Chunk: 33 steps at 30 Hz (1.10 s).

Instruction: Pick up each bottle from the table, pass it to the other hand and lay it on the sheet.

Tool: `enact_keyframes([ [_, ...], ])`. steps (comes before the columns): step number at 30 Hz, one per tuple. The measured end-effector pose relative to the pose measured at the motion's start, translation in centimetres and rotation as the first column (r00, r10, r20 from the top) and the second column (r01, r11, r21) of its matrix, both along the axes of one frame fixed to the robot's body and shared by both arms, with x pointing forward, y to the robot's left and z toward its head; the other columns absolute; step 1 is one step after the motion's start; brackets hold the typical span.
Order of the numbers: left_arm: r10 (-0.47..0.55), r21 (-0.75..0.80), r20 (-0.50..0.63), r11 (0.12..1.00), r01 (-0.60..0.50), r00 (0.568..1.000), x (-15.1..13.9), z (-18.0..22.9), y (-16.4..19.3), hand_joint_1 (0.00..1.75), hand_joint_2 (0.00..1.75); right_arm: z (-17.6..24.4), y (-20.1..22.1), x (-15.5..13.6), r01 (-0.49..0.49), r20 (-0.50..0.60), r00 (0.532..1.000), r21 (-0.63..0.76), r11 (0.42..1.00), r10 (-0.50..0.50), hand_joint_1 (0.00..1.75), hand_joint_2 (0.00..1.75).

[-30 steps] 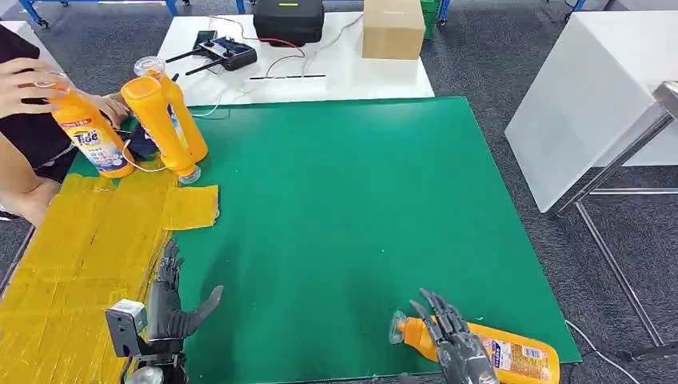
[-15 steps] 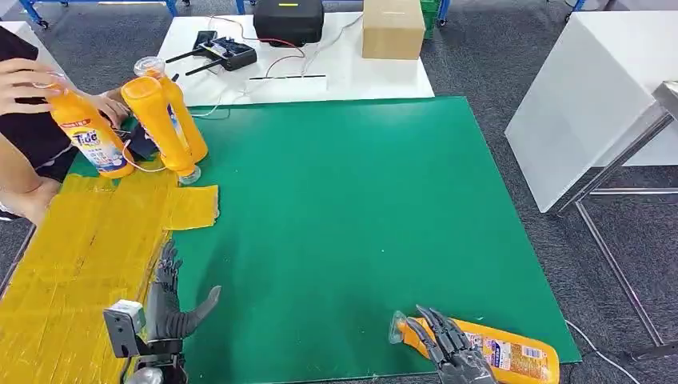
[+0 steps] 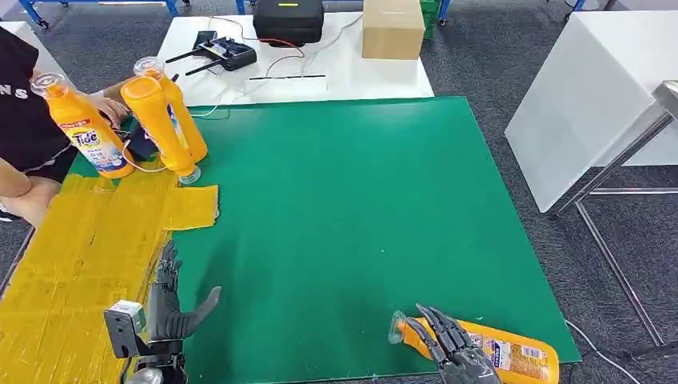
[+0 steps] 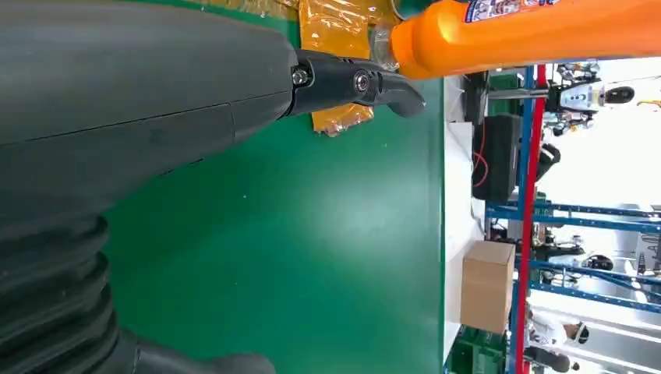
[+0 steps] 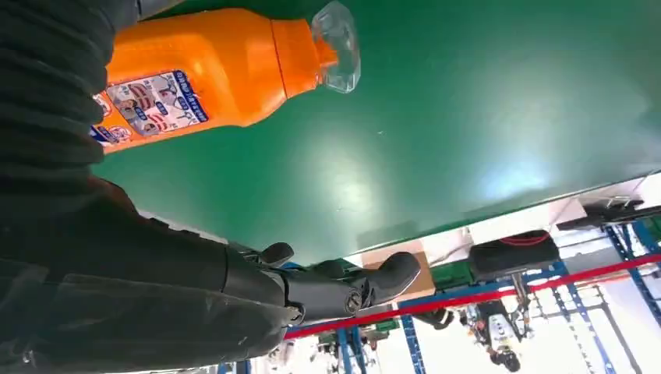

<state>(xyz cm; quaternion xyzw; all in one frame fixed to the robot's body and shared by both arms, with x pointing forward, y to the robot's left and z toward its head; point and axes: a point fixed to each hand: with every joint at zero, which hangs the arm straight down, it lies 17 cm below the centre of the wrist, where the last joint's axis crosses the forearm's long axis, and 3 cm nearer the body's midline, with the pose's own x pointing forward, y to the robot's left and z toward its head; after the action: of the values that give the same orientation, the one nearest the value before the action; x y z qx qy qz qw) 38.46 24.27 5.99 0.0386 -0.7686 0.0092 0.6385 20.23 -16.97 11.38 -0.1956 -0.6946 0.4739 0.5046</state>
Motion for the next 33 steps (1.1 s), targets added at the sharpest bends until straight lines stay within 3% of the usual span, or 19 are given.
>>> enact_keyframes([
  [9,0.009,-0.002,-0.004,1.0,-0.009,1.0,-0.1,-0.2,0.4,0.0,1.75,0.1,-1.0,0.0,0.051,0.006,0.999,-0.042,0.998,-0.051,0.0,1.75],
  [16,0.028,-0.015,-0.019,0.999,-0.028,0.999,-0.8,-0.9,1.4,0.0,1.75,-1.8,-4.5,-2.3,0.153,-0.048,0.984,-0.232,0.961,-0.169,0.0,1.75],
  [20,0.019,-0.012,-0.038,1.0,-0.02,0.999,-1.5,-1.6,1.4,0.0,1.75,-5.3,-7.6,-5.2,0.156,-0.194,0.953,-0.344,0.926,-0.232,0.0,1.75],
  [25,0.017,-0.011,-0.045,1.0,-0.018,0.999,-1.6,-1.8,1.5,0.0,1.75,-6.5,-11.1,-5.2,0.198,-0.219,0.928,-0.398,0.896,-0.303,0.0,1.75],
  [33,0.016,-0.011,-0.045,1.0,-0.017,0.999,-1.6,-1.8,1.5,0.0,1.75,-8.0,-12.7,-5.3,0.21,-0.238,0.911,-0.438,0.874,-0.338,0.0,1.75],
])
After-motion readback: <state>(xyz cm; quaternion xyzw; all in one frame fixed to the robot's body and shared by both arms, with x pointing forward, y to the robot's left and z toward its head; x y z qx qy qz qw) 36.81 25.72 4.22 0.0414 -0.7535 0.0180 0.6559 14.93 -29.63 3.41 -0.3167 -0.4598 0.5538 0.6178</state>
